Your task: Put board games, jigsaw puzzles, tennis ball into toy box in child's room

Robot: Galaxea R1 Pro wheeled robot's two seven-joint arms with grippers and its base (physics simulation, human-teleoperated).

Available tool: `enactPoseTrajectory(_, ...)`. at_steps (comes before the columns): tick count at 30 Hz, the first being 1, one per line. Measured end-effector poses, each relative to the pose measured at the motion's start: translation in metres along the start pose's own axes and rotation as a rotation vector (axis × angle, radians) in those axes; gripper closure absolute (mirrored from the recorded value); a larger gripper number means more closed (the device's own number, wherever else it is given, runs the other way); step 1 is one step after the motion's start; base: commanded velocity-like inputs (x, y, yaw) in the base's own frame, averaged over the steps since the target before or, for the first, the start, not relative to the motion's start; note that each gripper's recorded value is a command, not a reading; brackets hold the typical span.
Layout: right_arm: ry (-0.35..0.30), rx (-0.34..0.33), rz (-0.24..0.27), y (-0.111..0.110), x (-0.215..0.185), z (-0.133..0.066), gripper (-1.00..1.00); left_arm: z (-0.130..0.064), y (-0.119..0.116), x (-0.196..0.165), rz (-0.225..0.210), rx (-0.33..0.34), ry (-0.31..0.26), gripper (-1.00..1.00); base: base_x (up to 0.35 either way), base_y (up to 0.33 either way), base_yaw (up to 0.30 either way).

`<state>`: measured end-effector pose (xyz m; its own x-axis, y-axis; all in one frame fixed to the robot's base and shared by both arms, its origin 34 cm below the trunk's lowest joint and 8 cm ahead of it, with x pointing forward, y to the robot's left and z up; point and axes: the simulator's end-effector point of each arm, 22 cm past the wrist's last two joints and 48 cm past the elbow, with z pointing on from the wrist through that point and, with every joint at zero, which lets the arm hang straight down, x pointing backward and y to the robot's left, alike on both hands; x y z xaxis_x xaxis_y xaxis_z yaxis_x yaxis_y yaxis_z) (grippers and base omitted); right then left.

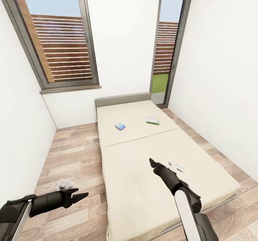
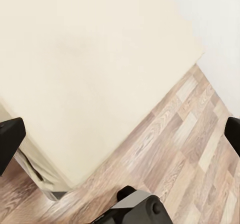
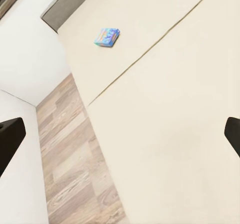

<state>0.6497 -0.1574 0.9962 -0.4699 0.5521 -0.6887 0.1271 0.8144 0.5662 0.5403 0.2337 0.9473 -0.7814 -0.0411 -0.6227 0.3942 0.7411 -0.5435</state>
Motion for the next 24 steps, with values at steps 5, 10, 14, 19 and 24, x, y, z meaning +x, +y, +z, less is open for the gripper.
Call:
enactPoseTrajectory(5,-0.001,0.000,0.001,0.000,0.000,0.000,-1.00,0.000,0.000,-0.003,0.024,-0.001,-0.014,-1.00,0.000,0.047,0.000)
enactPoseTrajectory(10,-0.002,0.001,0.002,-0.001,-0.001,0.000,-1.00,-0.001,0.001,-0.006,0.048,-0.002,-0.029,-1.00,0.000,0.186,-0.025)
enactPoseTrajectory(14,-0.004,0.003,0.003,-0.002,-0.002,-0.001,-1.00,-0.005,-0.004,-0.037,0.277,-0.003,-0.168,-1.00,0.000,0.074,-0.170)
enactPoseTrajectory(19,-0.005,0.000,0.002,-0.001,-0.002,-0.001,-1.00,-0.006,-0.004,-0.039,0.294,-0.004,-0.177,-1.00,0.000,0.032,-0.087)
enactPoseTrajectory(24,-0.004,-0.002,0.002,0.000,-0.002,-0.001,-1.00,-0.006,-0.004,-0.039,0.291,-0.007,-0.177,-1.00,0.000,0.094,-0.008)
